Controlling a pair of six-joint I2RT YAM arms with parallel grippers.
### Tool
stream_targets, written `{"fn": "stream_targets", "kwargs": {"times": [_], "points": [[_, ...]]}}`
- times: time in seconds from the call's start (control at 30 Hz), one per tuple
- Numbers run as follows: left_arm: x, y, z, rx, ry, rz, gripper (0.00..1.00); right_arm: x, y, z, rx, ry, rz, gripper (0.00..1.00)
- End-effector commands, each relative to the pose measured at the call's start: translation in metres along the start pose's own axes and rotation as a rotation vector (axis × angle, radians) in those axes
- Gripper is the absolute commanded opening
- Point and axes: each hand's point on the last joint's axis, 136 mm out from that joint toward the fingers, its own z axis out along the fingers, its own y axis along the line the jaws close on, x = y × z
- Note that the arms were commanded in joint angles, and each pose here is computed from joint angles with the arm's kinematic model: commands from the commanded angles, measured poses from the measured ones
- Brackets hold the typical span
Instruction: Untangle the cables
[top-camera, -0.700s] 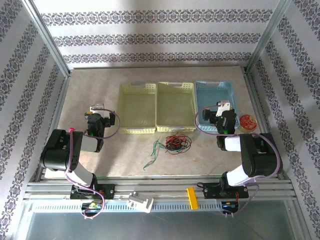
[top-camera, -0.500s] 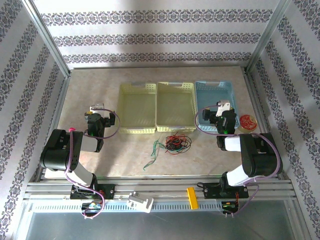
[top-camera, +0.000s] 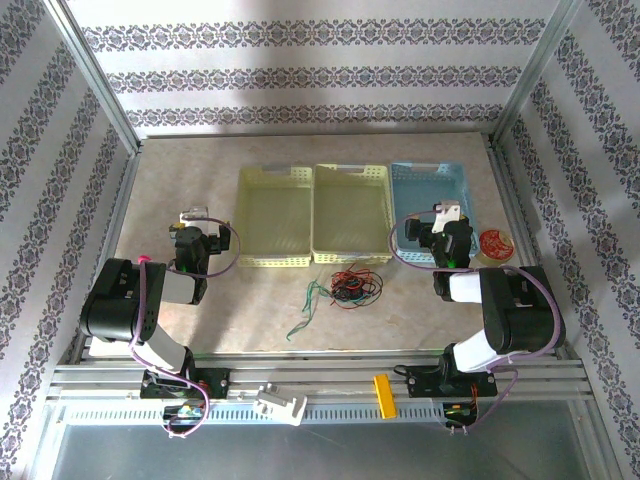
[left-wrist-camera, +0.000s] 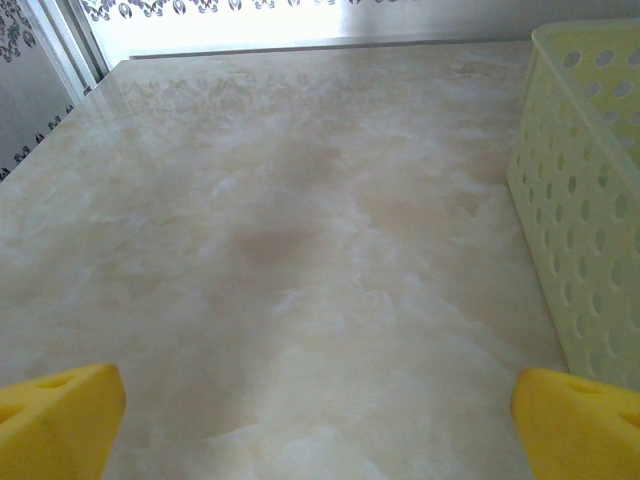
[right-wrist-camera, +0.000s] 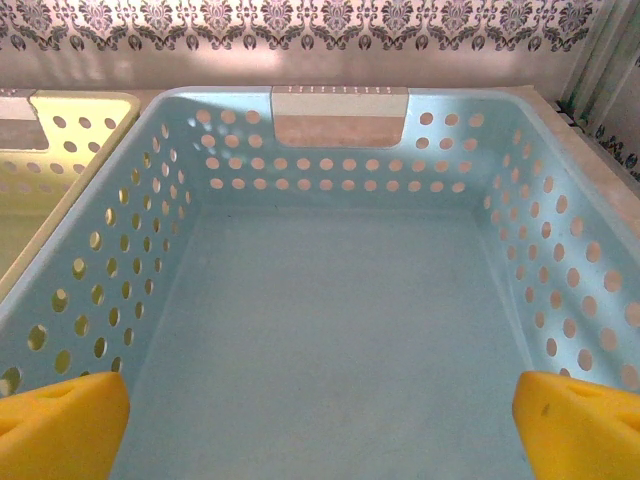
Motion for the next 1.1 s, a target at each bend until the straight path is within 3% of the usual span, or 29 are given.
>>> {"fn": "stream_targets", "kwargs": {"times": [0.0,0.23,0.4,0.57,0.67,0.73,0.8,0.9,1.07], "points": [[-0.008,0.002,0.001,0.002,-0.030,-0.018,0.99,-0.005,0.002,0.003,-0.017,-0.014,0.005,0.98],[-0.008,0.002,0.001,0.003,-0.031,-0.017,0.99,-0.005,0.002,0.003,-0.017,-0.014,0.001,0.98],[-0.035,0.001,-0.015,0.023,-0.043,-0.005,0.99,-0.005,0.002,0.003,-0.017,-0.011,0.005,0.98],[-0.066,0.039,-0.039,-0.183,-0.092,-0.141,0.99,-0.012,0.000,0.002,-0.011,-0.017,0.013,0.98],[-0.073,0.036,-0.048,-0.182,0.021,-0.162,0.99,-0.037,-0.010,-0.015,0.122,0.006,-0.006,0.80],[-0.078,0.014,-0.057,-0.144,0.039,-0.118,0.99,-0.056,-0.026,-0.037,0.300,0.033,0.058,0.66],[-0.082,-0.024,-0.070,-0.067,0.024,-0.020,0.99,-0.061,-0.017,-0.053,0.303,0.091,0.128,0.62],[-0.075,-0.100,-0.093,0.166,0.042,0.088,0.99,-0.052,0.027,-0.075,0.136,0.204,0.180,0.61],[-0.048,-0.216,-0.151,0.629,0.116,0.199,1.00,0.000,0.111,-0.124,-0.216,0.470,0.166,0.61]]}}
